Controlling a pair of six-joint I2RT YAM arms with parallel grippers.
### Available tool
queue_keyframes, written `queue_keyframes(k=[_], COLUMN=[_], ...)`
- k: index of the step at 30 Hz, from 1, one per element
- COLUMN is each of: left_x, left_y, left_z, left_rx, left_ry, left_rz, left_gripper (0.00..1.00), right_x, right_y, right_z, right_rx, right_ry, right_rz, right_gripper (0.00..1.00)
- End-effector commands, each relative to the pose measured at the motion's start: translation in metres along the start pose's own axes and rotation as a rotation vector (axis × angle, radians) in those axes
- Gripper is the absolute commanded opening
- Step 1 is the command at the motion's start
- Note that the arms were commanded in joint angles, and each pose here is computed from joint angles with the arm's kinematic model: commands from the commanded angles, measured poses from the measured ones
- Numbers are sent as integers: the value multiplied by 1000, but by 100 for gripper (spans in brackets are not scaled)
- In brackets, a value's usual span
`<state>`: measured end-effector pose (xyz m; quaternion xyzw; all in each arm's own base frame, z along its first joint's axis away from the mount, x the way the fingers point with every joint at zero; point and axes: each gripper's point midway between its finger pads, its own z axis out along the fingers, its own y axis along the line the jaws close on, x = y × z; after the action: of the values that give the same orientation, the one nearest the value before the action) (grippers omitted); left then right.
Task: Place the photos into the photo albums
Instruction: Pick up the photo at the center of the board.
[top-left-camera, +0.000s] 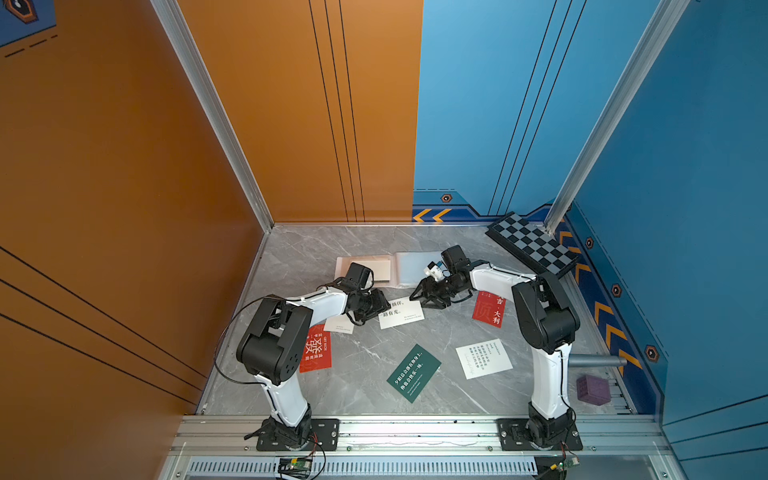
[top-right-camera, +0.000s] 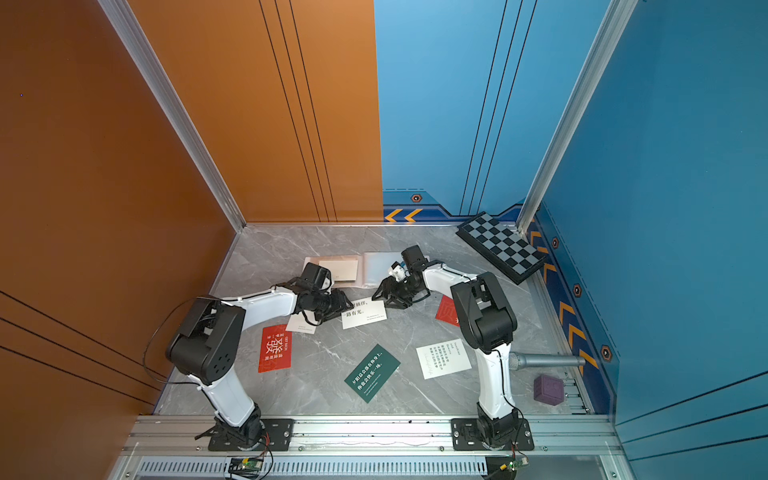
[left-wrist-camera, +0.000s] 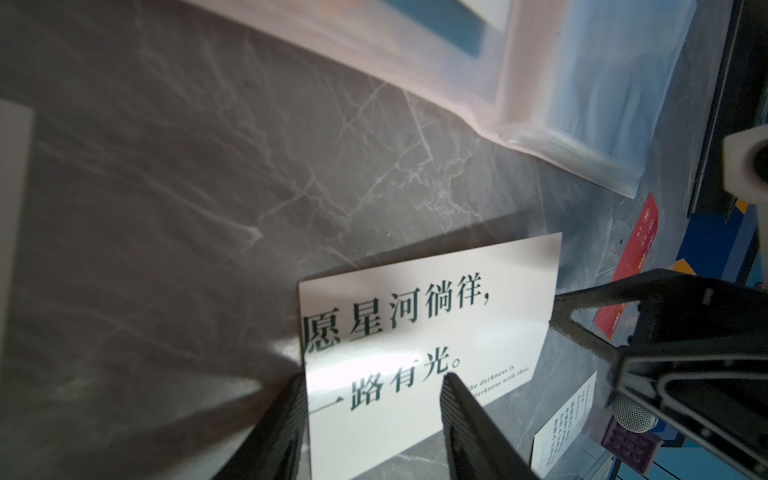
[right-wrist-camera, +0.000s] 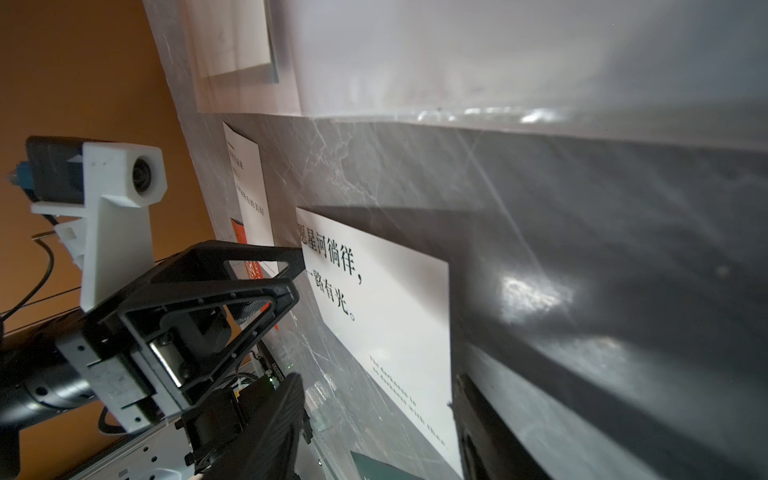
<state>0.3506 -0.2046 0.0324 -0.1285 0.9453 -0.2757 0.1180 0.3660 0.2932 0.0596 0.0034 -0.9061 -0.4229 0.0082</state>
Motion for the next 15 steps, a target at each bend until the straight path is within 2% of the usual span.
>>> queue_keyframes(k=[1,15], left_x=[47,43], left_y=[64,52], left_z=[25,23], left_rx=[-209,-181], left_ry=[156,146], left_rz=[-49,-2], left_gripper=[55,55], right_x=[3,12], right_y=[26,29], right_z=[-18,-27], right_rx=[-84,-116], right_ry=[-3,3], right_rz=[-58,-105], right_gripper=[59,57])
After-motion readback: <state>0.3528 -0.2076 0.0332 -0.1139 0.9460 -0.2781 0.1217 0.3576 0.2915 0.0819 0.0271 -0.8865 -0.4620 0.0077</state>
